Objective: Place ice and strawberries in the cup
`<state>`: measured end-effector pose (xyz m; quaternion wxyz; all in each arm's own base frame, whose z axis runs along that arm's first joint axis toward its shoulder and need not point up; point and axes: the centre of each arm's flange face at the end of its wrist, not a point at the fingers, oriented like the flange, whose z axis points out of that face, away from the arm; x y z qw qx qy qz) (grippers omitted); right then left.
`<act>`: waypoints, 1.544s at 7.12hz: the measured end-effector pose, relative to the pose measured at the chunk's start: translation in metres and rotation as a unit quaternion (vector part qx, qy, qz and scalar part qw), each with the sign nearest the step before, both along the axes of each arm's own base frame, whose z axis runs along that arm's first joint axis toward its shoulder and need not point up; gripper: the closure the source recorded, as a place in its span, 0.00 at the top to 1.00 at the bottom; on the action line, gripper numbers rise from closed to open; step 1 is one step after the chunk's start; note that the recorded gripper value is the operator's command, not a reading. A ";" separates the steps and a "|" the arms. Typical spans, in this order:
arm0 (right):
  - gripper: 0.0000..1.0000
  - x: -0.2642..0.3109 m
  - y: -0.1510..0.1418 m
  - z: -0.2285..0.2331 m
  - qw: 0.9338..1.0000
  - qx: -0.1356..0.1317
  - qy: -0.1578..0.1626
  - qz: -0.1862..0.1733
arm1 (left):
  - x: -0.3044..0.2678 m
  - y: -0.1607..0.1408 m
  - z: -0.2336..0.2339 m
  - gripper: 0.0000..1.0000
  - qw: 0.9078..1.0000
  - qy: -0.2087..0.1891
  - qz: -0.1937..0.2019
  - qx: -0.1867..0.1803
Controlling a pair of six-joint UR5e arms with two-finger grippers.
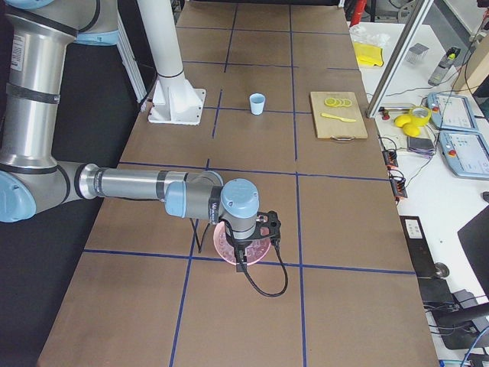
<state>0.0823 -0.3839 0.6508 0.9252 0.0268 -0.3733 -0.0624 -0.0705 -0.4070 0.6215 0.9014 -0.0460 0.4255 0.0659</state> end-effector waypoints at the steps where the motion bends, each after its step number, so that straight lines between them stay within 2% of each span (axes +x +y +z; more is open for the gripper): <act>1: 1.00 0.000 -0.001 -0.001 1.000 0.004 -0.001 0.001 | 0.000 -0.001 -0.001 1.00 1.000 0.000 0.000 0.004; 5: 1.00 0.000 -0.003 -0.007 1.000 0.011 -0.003 0.001 | 0.000 -0.007 -0.026 1.00 0.998 -0.001 0.000 0.056; 11: 1.00 -0.008 -0.020 -0.019 1.000 0.010 -0.002 0.005 | 0.000 -0.010 -0.038 1.00 0.998 -0.007 0.001 0.070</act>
